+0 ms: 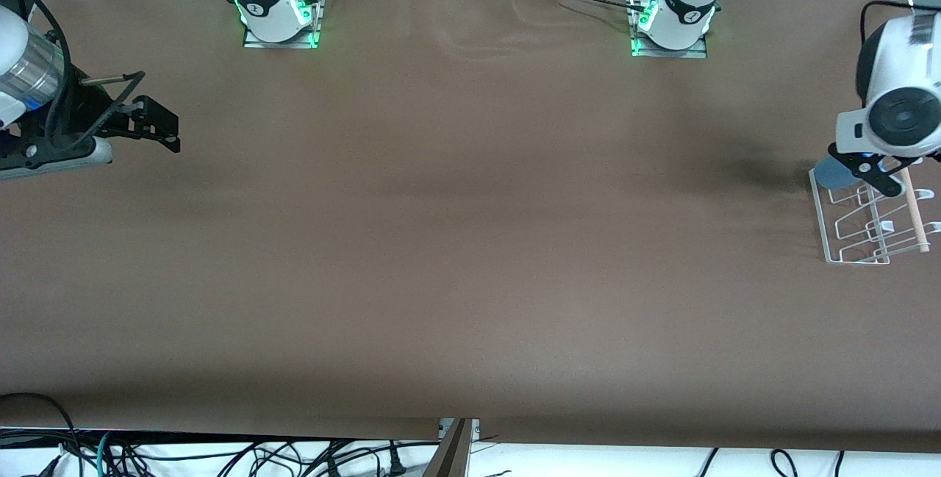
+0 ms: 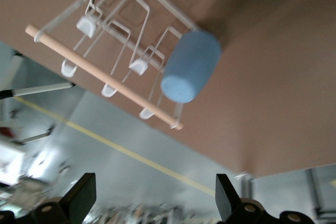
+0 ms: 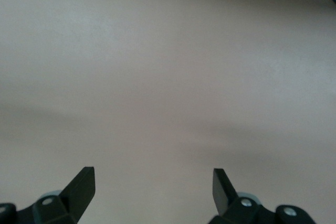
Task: Transfer cup to left arm and place on rack
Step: 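Open the left gripper and lift it away from the rack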
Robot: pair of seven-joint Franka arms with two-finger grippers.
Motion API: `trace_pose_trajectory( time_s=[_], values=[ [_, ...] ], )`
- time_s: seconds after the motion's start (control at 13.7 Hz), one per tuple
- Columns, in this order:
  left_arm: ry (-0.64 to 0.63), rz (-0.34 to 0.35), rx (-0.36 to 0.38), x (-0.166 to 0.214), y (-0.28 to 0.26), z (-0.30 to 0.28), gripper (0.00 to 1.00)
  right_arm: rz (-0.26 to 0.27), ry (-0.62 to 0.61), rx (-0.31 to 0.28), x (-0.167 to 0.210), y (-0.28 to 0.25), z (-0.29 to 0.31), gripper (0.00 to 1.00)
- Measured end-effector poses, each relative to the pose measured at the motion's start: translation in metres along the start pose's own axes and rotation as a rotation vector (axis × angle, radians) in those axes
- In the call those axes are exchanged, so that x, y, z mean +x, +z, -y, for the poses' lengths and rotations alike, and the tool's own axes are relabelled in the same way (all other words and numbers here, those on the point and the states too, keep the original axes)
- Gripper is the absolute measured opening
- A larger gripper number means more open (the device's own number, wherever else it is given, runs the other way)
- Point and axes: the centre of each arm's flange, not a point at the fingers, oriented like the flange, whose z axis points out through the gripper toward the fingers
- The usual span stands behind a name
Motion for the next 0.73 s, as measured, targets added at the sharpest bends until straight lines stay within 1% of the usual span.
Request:
trace_pose_trajectory(
  time_s=[0.07,0.15,0.36,0.51,0.66,0.73],
  values=[
    [-0.023,-0.040,-0.046,-0.001,-0.021,-0.003,1.00,0.006,0.012,-0.001,0.003,0.006,-0.007,0.99],
    [-0.046,-0.062,-0.075,-0.001,-0.039,-0.006,1.00,0.009,0.023,-0.002,0.006,0.011,-0.013,0.99],
    [-0.186,-0.136,-0.132,-0.003,-0.096,-0.018,1.00,0.006,0.022,-0.002,0.007,0.013,-0.012,0.99],
    [-0.290,-0.223,-0.196,-0.008,-0.135,-0.024,1.00,0.002,0.017,-0.002,0.006,0.010,-0.010,0.99],
    [-0.379,-0.321,-0.286,-0.012,-0.162,-0.027,1.00,0.002,0.017,-0.002,0.006,0.010,-0.010,0.99],
    [-0.407,-0.350,-0.309,-0.015,-0.171,-0.027,1.00,0.002,0.017,-0.002,0.006,0.010,-0.010,0.99]
  ],
)
